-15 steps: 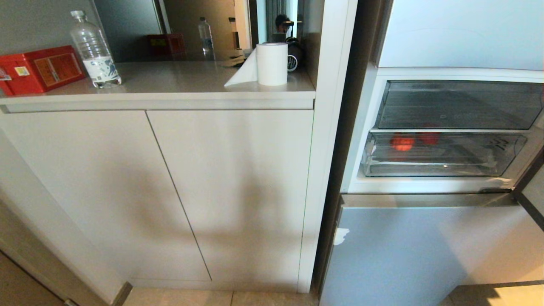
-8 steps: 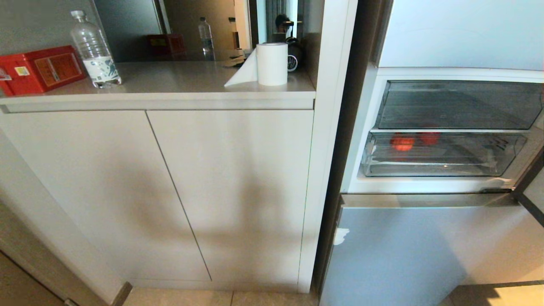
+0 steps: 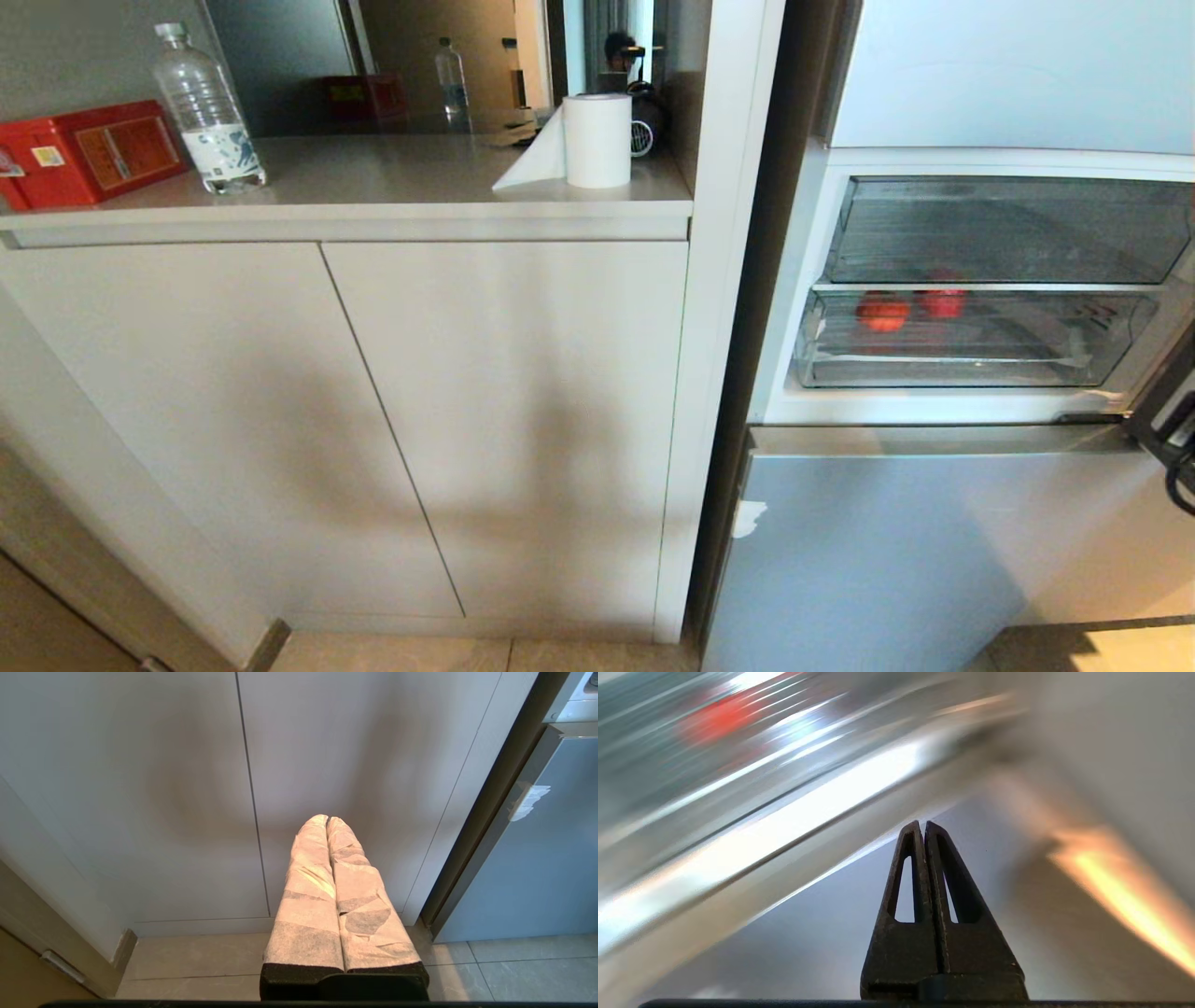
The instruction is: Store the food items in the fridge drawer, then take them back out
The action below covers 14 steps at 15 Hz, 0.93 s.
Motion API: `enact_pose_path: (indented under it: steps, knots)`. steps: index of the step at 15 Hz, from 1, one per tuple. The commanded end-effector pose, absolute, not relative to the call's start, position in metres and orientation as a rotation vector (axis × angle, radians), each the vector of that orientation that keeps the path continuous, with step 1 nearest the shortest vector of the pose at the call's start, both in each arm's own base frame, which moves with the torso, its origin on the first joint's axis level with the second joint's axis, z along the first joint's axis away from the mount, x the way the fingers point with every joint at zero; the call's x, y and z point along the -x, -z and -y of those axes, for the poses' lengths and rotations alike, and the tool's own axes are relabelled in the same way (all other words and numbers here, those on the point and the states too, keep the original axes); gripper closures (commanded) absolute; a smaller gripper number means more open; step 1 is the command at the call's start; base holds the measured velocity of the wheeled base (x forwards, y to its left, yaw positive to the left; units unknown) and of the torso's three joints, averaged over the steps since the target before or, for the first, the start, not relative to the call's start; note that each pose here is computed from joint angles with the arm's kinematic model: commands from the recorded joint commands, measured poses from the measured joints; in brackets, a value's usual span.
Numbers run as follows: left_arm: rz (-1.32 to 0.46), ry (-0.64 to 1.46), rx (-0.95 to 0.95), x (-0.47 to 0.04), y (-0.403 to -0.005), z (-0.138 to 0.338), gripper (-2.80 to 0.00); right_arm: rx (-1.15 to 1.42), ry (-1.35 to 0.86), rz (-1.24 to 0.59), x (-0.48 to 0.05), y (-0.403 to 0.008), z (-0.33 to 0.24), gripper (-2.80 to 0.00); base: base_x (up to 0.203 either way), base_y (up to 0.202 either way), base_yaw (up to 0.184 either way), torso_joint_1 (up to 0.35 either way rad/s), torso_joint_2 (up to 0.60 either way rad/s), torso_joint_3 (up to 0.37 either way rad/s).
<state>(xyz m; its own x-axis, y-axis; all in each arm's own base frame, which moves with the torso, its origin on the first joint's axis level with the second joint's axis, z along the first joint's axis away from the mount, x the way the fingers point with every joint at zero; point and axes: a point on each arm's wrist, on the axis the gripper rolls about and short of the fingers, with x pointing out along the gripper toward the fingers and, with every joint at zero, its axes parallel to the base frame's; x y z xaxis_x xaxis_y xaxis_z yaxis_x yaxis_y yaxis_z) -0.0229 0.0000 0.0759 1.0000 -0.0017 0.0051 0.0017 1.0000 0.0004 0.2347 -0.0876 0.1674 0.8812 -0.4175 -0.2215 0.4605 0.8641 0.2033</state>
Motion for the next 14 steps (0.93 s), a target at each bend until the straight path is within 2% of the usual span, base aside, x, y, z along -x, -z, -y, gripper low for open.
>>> enact_pose_path:
  steps: [1, 4, 5, 8, 14]
  knots:
    - [0.003, 0.002, 0.0, 0.023, -0.076, 0.0, 0.0, -0.255, 0.179, -0.218, -0.244, -0.163, 0.047, 0.0, 0.0, 0.0, 0.0, 0.0, 0.0, 0.0]
    - [0.003, 0.002, 0.0, 0.023, -0.076, 0.0, 0.0, -0.241, -0.078, -0.269, -0.253, -0.157, 0.002, 0.0, 0.0, 0.0, 0.0, 0.0, 0.0, 0.0]
    - [0.003, 0.002, 0.0, 0.023, -0.076, 0.0, 0.0, -0.234, -0.14, -0.279, -0.257, -0.153, -0.012, -2.8, 0.0, 0.0, 0.0, 0.0, 0.0, 0.0]
    - [0.003, 0.002, 0.0, 0.023, -0.076, 0.0, 0.0, -0.22, -0.241, -0.228, -0.279, -0.14, -0.042, -2.8, 0.0, 0.0, 0.0, 0.0, 0.0, 0.0]
    - [0.003, 0.002, -0.001, 0.023, -0.076, 0.0, 0.0, -0.143, -0.192, -0.044, -0.331, -0.089, -0.066, -2.8, 0.0, 0.0, 0.0, 0.0, 0.0, 0.0]
